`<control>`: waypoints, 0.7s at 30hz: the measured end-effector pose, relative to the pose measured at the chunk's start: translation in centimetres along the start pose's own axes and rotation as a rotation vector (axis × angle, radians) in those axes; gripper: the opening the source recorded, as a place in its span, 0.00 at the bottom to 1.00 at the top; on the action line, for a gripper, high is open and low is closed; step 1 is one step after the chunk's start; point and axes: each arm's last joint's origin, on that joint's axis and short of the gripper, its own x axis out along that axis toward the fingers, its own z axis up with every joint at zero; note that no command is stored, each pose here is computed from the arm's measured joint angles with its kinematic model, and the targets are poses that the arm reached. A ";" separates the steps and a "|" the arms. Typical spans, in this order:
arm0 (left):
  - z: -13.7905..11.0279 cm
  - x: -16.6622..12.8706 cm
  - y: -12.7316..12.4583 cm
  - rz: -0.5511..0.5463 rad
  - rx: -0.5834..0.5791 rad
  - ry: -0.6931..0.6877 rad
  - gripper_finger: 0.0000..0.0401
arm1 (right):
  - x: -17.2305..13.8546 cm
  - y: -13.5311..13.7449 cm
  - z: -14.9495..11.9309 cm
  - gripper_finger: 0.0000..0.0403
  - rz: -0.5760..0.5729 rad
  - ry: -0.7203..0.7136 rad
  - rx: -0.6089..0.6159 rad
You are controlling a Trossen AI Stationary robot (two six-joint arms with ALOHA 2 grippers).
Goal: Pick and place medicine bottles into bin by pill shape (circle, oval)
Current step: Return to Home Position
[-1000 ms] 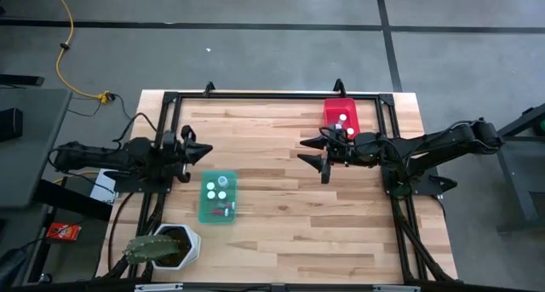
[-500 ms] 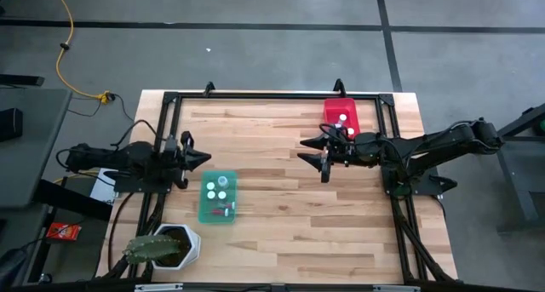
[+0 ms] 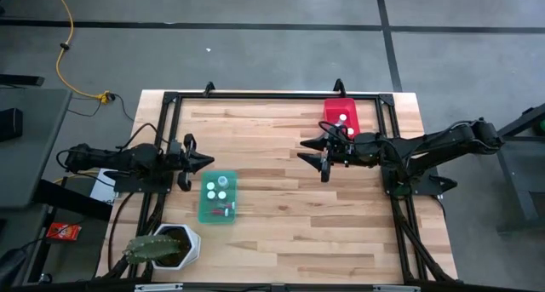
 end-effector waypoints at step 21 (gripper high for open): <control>-0.1 0.0 0.0 0.000 -0.025 0.005 0.00 | -8.3 -5.0 -6.7 0.02 0.164 0.079 0.022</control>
